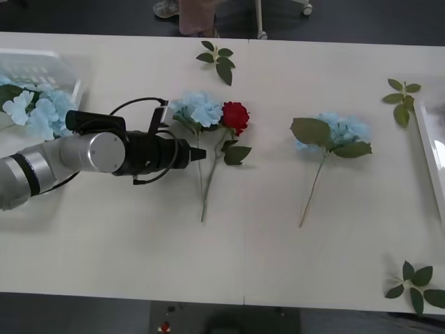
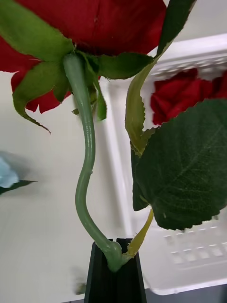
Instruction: Put the red flowers into the right box and the blue flowers into the left box
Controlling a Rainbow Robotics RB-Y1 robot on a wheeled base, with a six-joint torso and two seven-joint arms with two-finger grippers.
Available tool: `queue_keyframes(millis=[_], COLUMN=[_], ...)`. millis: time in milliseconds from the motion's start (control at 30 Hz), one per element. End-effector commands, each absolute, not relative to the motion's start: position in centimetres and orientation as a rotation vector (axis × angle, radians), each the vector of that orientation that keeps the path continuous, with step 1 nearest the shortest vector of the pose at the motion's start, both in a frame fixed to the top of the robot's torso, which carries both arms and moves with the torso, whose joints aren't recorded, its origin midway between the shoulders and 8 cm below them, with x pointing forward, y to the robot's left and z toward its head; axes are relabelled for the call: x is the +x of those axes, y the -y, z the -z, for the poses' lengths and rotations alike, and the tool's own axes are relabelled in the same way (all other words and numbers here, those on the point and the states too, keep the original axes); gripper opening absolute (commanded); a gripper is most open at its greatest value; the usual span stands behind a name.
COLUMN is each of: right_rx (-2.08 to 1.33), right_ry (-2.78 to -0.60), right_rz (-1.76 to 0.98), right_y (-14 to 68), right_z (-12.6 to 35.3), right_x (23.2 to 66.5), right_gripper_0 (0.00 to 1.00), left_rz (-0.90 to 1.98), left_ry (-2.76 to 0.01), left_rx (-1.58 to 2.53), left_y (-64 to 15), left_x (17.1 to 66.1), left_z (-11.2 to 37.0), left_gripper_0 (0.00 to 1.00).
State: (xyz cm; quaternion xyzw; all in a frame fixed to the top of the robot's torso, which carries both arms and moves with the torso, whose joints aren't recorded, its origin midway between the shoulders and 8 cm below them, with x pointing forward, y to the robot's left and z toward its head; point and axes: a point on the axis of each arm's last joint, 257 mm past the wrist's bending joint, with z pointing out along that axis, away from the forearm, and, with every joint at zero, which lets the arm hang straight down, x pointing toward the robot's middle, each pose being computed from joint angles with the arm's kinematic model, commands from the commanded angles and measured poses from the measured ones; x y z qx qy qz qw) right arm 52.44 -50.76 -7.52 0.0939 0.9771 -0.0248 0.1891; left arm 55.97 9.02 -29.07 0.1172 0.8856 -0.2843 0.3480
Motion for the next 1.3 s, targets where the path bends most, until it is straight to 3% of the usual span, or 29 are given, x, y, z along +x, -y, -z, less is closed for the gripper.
queue_keyframes(millis=[33, 367, 400, 467, 500, 733, 1000, 1033, 1067, 1100, 1133, 1167, 1200, 1300], right_rx=[0.238, 0.112, 0.104, 0.089, 0.087, 0.087, 0.098, 0.092, 0.095, 0.094, 0.096, 0.096, 0.097, 0.084], right_ry=[-2.721, -2.687, -2.682, -2.673, -2.669, -2.610, -2.566, -2.557, -2.549, -2.547, -2.539, -2.540, -2.539, -2.535], right_rz=[0.160, 0.386, 0.407, 0.433, 0.445, 0.508, 0.510, 0.507, 0.505, 0.505, 0.497, 0.493, 0.488, 0.477], right_y=[56.5, 65.9, 66.7, 67.7, 68.1, 69.6, 69.2, 68.9, 68.8, 68.8, 68.7, 68.6, 68.5, 68.1], right_z=[6.7, 10.0, 10.5, 11.8, 12.4, 17.1, 19.1, 19.3, 19.3, 19.3, 19.2, 19.2, 19.2, 19.1], right_x=[50.7, 47.8, 47.5, 47.4, 47.3, 48.0, 49.4, 49.8, 50.0, 50.0, 50.3, 50.3, 50.4, 50.6], right_gripper_0=[0.00, 0.00, 0.00, 0.00, 0.00, 0.00, 0.00, 0.13, 0.34, 0.45, 0.77, 0.91, 0.96, 0.96], left_rz=[0.708, 0.667, 0.653, 0.626, 0.619, 0.585, 0.547, 0.548, 0.549, 0.551, 0.559, 0.562, 0.565, 0.566], left_ry=[-2.295, -2.337, -2.345, -2.364, -2.370, -2.404, -2.432, -2.442, -2.451, -2.457, -2.472, -2.480, -2.488, -2.499], left_rx=[0.319, 0.369, 0.384, 0.406, 0.412, 0.452, 0.524, 0.532, 0.542, 0.545, 0.548, 0.547, 0.547, 0.548], left_y=[-7.5, -7.3, -7.5, -8.0, -8.2, -8.8, -9.1, -8.9, -8.8, -8.7, -8.5, -8.3, -8.2, -7.9], left_x=[57.7, 56.9, 56.7, 56.3, 56.2, 55.0, 53.6, 53.1, 52.7, 52.4, 51.8, 51.6, 51.4, 50.9], left_z=[28.3, 30.1, 30.4, 31.2, 31.4, 33.3, 35.0, 35.4, 35.8, 36.0, 36.3, 36.5, 36.7, 37.2], left_gripper_0=[1.00, 0.99, 0.94, 0.76, 0.74, 0.73, 0.73, 0.72, 0.73, 0.73, 0.73, 0.73, 0.73, 0.73])
